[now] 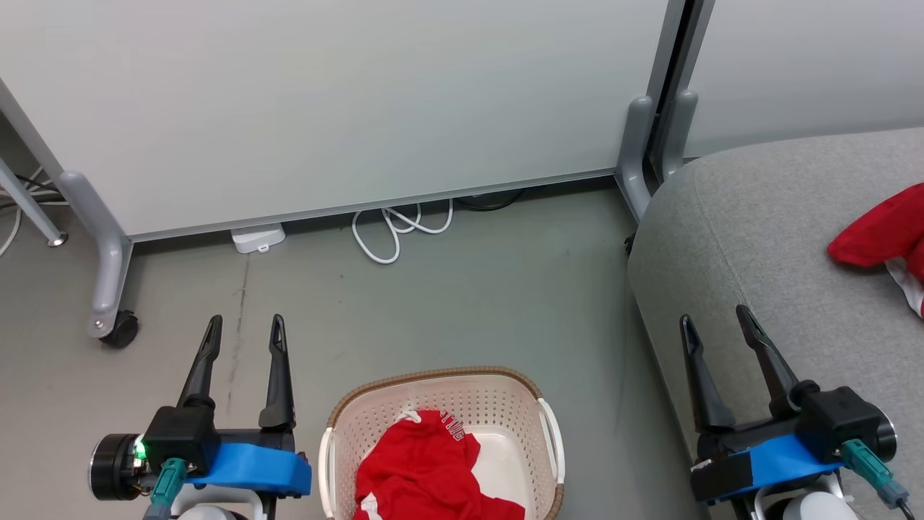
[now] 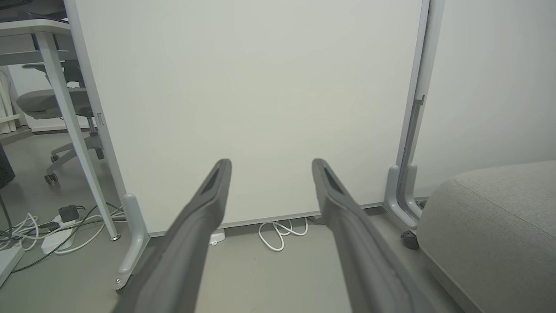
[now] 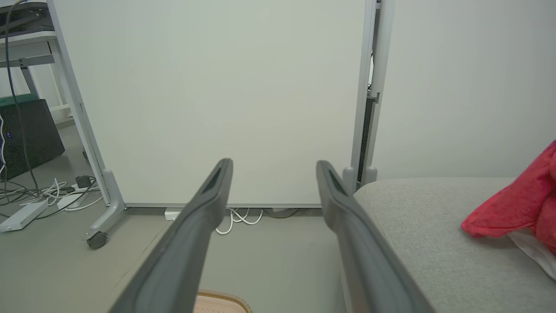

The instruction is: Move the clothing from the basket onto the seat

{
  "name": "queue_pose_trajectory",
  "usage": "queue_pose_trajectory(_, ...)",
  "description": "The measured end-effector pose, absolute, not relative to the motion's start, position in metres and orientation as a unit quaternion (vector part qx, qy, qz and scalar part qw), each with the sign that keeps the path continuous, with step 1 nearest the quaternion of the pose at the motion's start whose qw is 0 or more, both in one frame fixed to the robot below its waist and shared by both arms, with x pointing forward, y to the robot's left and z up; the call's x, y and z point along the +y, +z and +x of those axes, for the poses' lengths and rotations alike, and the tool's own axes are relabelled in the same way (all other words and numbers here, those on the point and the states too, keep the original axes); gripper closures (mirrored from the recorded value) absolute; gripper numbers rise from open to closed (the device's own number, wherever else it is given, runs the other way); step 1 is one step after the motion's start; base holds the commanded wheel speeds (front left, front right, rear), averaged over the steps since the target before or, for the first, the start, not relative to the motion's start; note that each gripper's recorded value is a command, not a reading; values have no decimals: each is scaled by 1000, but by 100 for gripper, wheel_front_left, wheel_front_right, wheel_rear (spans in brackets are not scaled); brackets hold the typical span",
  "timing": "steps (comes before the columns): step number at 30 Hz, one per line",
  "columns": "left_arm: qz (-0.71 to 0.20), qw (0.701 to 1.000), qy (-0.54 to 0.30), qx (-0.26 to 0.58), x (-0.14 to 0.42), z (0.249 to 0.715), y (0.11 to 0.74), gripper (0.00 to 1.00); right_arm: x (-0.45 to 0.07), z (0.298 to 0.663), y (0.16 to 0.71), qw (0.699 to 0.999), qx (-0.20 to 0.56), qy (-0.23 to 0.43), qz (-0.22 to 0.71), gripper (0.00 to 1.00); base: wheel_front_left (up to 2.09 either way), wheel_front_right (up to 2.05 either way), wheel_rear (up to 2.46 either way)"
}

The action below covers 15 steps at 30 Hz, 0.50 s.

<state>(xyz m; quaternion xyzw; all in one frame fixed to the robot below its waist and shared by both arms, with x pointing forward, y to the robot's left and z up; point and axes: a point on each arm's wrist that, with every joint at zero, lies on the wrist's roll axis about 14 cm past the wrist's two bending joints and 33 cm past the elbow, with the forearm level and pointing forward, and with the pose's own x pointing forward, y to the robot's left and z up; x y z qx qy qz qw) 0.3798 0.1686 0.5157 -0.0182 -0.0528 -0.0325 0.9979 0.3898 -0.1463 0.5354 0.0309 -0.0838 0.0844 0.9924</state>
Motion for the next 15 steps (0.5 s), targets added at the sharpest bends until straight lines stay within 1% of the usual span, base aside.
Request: queue_pose_trajectory(15,-15,998,-27,-49,173,380,513,0,-139,392,531,992,-78,94,35,0,0,0,0)
